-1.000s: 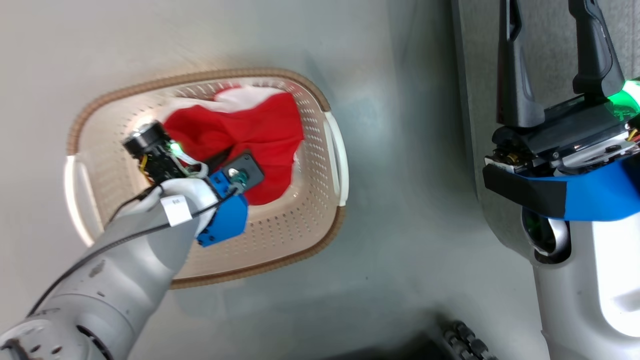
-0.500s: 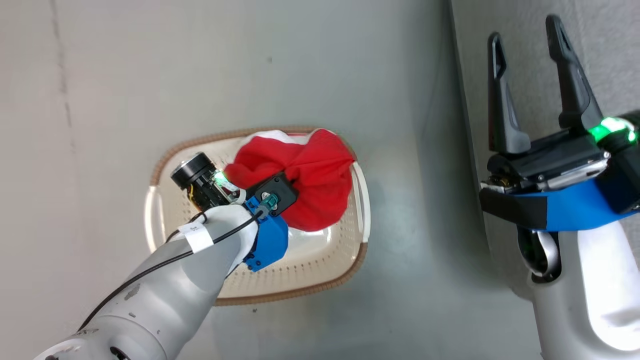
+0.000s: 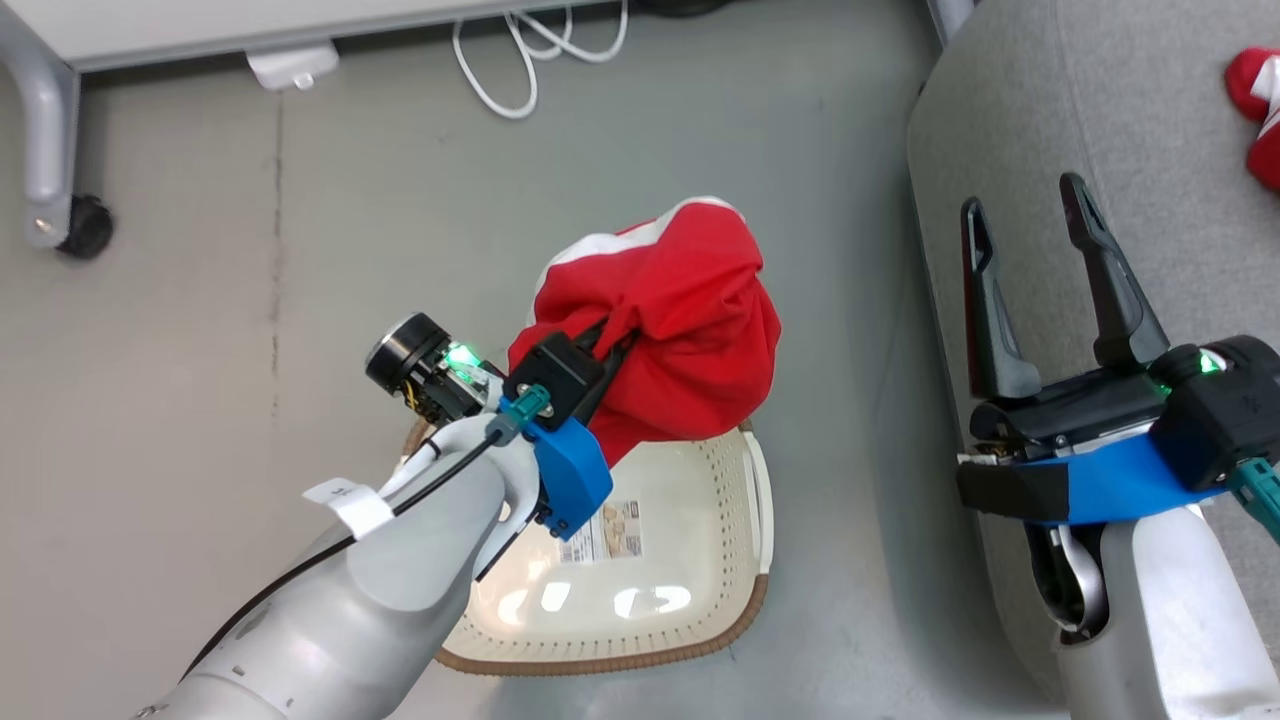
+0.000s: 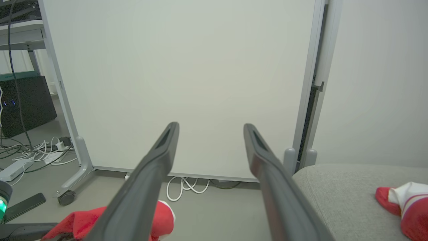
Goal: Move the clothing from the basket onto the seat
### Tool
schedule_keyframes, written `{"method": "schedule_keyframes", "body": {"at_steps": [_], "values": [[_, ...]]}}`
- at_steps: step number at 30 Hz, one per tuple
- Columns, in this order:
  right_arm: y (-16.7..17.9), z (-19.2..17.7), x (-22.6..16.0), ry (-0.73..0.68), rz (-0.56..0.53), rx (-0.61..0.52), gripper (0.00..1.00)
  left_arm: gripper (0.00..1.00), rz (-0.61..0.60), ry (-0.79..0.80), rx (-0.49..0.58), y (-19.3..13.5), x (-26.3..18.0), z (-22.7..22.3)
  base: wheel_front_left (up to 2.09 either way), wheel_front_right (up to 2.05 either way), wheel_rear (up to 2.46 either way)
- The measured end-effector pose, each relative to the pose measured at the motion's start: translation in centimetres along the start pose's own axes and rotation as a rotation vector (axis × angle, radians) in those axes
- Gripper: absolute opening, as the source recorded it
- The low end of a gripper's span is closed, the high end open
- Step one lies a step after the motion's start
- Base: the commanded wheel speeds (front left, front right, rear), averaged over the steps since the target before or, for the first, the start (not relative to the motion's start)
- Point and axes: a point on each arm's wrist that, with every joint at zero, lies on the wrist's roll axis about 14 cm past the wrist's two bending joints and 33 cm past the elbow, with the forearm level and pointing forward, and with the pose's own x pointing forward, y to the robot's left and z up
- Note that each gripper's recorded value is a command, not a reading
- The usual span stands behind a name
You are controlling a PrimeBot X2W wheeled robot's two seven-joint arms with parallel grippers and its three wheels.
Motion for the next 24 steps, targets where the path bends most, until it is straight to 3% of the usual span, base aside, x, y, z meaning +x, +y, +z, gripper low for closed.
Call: {"method": "schedule_keyframes", "body": {"at_steps": [9, 24], "values": [[0.9, 3.2, -2.0, -0.043, 0.010, 0.003, 1.00, 0.00, 0.138, -0.212, -0.037, 2.2, -3.5, 7.5, 0.00, 0.00, 0.00], [1.6, 5.8, -5.8, -0.070, 0.005, 0.021, 1.00, 0.00, 0.256, -0.528, -0.048, 3.1, -9.9, 17.5, 0.00, 0.00, 0.00]]}}
